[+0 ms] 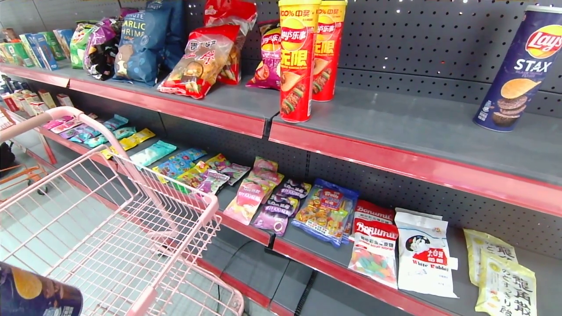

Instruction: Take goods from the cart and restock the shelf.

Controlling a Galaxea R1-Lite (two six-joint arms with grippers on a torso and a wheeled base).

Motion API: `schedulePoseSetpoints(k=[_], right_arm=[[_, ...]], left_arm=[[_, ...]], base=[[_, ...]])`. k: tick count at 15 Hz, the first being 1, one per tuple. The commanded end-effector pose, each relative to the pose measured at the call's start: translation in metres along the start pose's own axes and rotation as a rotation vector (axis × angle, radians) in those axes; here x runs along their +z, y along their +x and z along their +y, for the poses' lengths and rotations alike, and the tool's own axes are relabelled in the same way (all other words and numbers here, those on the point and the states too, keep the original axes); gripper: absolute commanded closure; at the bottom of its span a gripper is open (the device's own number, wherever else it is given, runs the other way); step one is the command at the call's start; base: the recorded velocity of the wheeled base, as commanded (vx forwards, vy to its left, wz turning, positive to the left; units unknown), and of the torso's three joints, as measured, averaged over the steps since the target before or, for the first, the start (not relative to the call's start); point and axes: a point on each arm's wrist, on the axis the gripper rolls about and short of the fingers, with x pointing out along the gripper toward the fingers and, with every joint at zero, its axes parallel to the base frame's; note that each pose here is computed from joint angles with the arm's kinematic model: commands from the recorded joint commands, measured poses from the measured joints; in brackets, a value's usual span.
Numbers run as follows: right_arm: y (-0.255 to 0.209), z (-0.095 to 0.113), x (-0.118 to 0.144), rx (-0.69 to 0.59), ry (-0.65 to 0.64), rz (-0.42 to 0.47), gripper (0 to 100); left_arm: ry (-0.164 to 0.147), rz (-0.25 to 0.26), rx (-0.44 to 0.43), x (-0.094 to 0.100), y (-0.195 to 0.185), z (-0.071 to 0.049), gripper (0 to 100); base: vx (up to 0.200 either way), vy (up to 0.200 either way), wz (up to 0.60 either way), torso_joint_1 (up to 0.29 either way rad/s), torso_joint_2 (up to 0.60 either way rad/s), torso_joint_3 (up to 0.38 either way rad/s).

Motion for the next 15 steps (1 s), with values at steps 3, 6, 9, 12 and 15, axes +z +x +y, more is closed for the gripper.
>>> schedulePoseSetpoints(k=[3, 6, 9, 12, 15], right_arm=[[0.0, 0.0, 0.0, 0.0, 0.001, 0.001, 0], [0.0, 0.0, 0.0, 0.0, 0.001, -0.001, 0], [0.0, 0.0, 0.0, 0.0, 0.001, 0.001, 0], [0.0, 0.0, 0.0, 0.0, 0.001, -0.001, 0], [0.0, 0.0, 0.0, 0.0, 0.002, -0.001, 0]], left_arm=[[0.018, -0.06, 0.109, -0.023, -0.018, -0.001, 100], [0.022, -0.059, 0.117, -0.022, -0.018, -0.001, 100], [0.065, -0.061, 0.131, -0.021, -0.018, 0.0, 100], [0.065, -0.067, 0.125, -0.02, -0.019, 0.0, 100], [0.066, -0.081, 0.131, -0.012, -0.021, 0.0, 100]], base=[[0.0, 0.0, 0.0, 0.113, -0.36, -0.242], [0.0, 0.0, 0.0, 0.172, -0.51, -0.329], [0.0, 0.0, 0.0, 0.199, -0.54, -0.341], [0.0, 0.0, 0.0, 0.219, -0.56, -0.339], [0.0, 0.0, -0.4, 0.074, -0.18, -0.111]])
